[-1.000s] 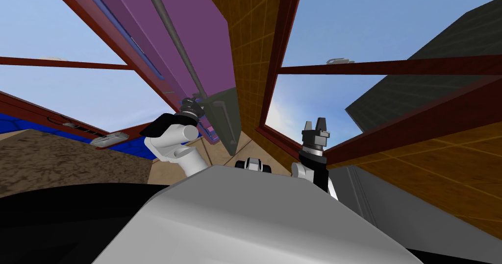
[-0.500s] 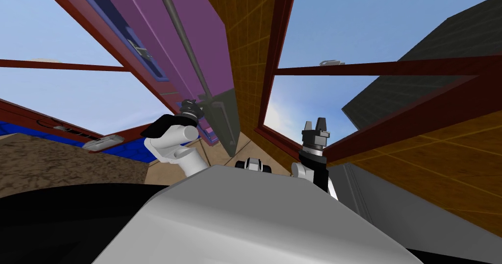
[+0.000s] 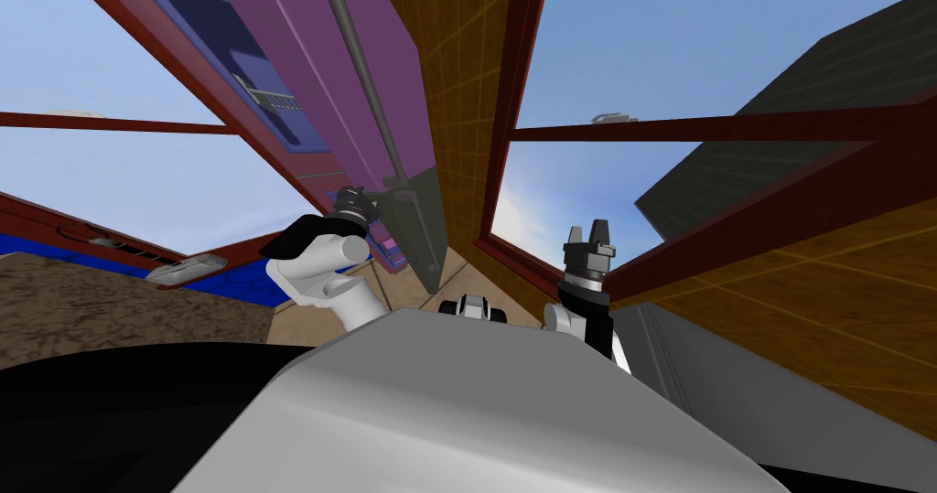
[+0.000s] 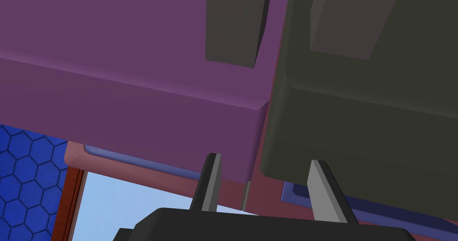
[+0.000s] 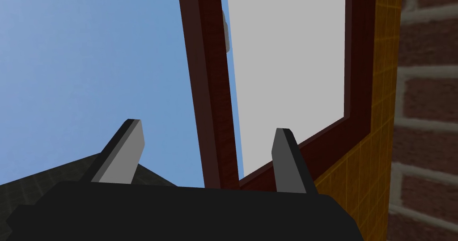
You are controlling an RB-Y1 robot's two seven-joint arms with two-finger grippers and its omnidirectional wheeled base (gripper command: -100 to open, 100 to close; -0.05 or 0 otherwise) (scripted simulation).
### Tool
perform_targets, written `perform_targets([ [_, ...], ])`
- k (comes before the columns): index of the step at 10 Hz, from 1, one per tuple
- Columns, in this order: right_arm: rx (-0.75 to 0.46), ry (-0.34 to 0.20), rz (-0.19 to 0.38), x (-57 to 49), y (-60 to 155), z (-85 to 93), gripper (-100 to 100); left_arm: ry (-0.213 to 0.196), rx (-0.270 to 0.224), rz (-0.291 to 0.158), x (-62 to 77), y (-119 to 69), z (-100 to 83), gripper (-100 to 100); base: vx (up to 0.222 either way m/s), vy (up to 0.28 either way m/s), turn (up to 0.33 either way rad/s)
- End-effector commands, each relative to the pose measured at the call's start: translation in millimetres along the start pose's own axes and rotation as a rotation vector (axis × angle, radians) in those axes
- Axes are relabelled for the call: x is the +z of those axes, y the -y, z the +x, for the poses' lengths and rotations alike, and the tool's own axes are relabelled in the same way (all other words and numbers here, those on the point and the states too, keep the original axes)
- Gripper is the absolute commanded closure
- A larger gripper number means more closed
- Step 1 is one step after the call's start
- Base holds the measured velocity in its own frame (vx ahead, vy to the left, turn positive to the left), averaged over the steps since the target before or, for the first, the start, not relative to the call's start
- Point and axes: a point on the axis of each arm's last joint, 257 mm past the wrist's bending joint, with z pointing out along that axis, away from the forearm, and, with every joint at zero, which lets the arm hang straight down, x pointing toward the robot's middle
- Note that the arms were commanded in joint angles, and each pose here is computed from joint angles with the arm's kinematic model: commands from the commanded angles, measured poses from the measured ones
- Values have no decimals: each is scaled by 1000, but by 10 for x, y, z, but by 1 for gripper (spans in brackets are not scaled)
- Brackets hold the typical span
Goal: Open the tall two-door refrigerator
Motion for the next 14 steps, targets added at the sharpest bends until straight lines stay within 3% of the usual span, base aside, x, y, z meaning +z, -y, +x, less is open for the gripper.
perform_targets([
  [1,0,0,0,0,0,0,0,-14,-3,36,11,138,68,100,-4,4,12],
  [5,0,0,0,0,0,0,0,-14,-3,36,11,138,68,100,-4,5,14],
  [6,0,0,0,0,0,0,0,11,4,22,-66,100,-18,100,22,-25,-75],
  [8,0,0,0,0,0,0,0,15,6,31,-98,135,-31,100,21,-24,-73],
  [9,0,0,0,0,0,0,0,28,8,-8,-97,-13,-88,100,-5,5,16],
  [10,0,0,0,0,0,0,0,64,13,-12,-99,-29,-223,100,38,-40,-105],
  [14,0,0,0,0,0,0,0,64,13,-12,-99,-29,-223,100,17,-16,-37],
])
